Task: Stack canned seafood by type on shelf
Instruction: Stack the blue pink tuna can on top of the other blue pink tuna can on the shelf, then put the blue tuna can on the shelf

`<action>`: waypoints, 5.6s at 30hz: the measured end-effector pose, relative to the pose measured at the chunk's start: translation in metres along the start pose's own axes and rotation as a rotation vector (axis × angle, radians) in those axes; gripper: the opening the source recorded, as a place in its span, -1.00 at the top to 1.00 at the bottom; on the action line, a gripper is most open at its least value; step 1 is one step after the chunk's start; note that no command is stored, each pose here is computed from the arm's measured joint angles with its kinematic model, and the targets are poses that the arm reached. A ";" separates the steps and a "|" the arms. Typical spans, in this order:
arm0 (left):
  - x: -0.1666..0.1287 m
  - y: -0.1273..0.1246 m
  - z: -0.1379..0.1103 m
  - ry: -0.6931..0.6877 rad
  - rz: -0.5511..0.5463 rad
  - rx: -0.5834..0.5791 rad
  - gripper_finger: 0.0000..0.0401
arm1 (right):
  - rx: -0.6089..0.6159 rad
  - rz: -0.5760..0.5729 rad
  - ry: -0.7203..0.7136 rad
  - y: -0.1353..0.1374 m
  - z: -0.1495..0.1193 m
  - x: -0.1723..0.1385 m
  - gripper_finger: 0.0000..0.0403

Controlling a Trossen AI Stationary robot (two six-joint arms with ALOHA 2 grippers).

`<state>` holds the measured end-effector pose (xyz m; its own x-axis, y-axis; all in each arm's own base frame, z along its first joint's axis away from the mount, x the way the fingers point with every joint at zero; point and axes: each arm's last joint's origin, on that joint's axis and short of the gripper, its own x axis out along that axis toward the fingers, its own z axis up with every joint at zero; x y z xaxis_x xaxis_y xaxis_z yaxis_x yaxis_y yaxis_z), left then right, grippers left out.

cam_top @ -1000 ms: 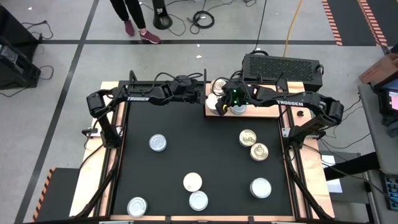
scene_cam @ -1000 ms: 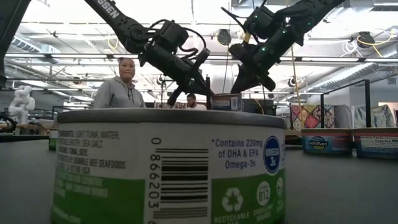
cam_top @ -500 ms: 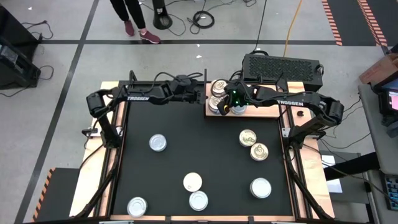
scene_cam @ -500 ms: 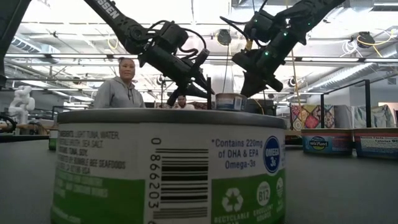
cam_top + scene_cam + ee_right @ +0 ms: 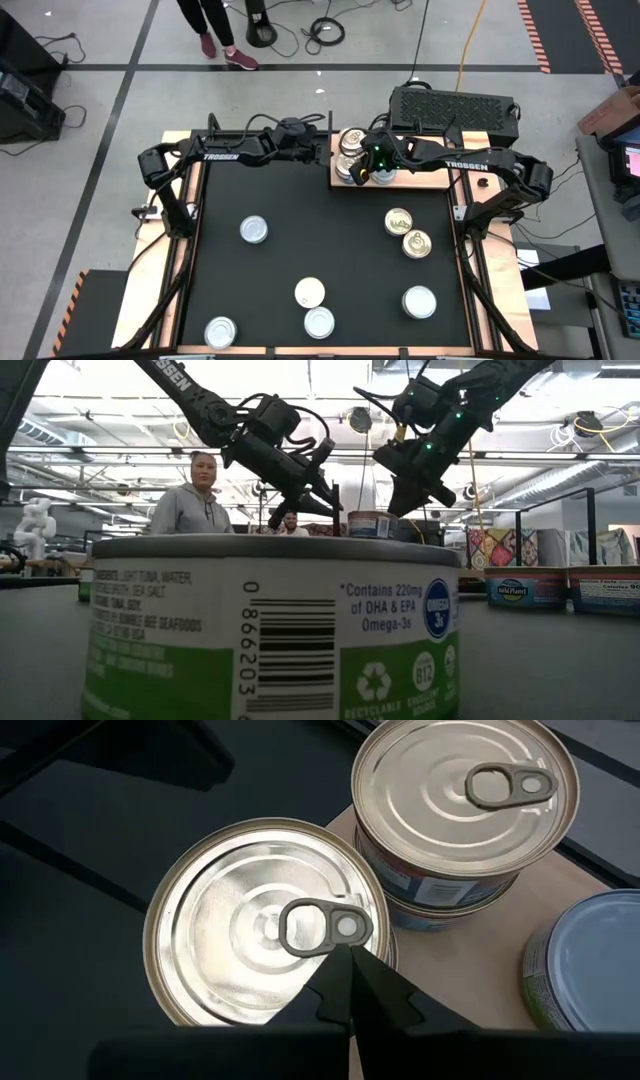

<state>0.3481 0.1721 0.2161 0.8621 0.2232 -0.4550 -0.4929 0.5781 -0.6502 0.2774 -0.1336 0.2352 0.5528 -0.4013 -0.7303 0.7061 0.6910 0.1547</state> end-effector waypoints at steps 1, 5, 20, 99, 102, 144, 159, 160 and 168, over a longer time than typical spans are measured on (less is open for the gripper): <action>0.000 0.001 0.001 0.005 -0.005 -0.001 0.62 | 0.000 0.000 0.000 0.000 0.000 0.000 1.00; -0.009 0.001 0.005 0.026 -0.008 0.021 0.62 | 0.001 -0.003 0.001 0.000 0.000 0.000 1.00; -0.051 -0.006 0.017 0.008 0.143 0.185 0.62 | 0.007 -0.053 -0.037 -0.003 0.002 -0.008 1.00; -0.134 -0.131 -0.157 0.339 -0.215 0.427 0.62 | -0.258 0.488 0.142 0.148 -0.148 -0.165 1.00; -0.139 -0.137 -0.171 0.374 -0.251 0.483 0.62 | -0.154 0.492 0.149 0.156 -0.160 -0.171 1.00; -0.092 -0.139 -0.274 0.431 -0.129 0.520 0.49 | -0.225 0.468 0.225 0.279 -0.199 -0.162 1.00; -0.053 -0.119 -0.284 0.550 -0.165 0.446 0.20 | -0.317 0.405 0.299 0.270 -0.214 -0.169 1.00; -0.052 -0.118 -0.286 0.564 -0.166 0.445 0.20 | -0.320 0.406 0.301 0.270 -0.215 -0.170 1.00; -0.042 -0.117 -0.295 0.574 -0.217 0.440 0.21 | -0.328 0.393 0.317 0.268 -0.223 -0.176 1.00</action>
<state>0.3351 -0.1359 0.1317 0.6785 -0.3057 -0.6680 -0.1222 0.8497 -0.5130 0.2707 0.2558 0.2566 0.5501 0.0853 -0.8307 0.2746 0.9210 0.2765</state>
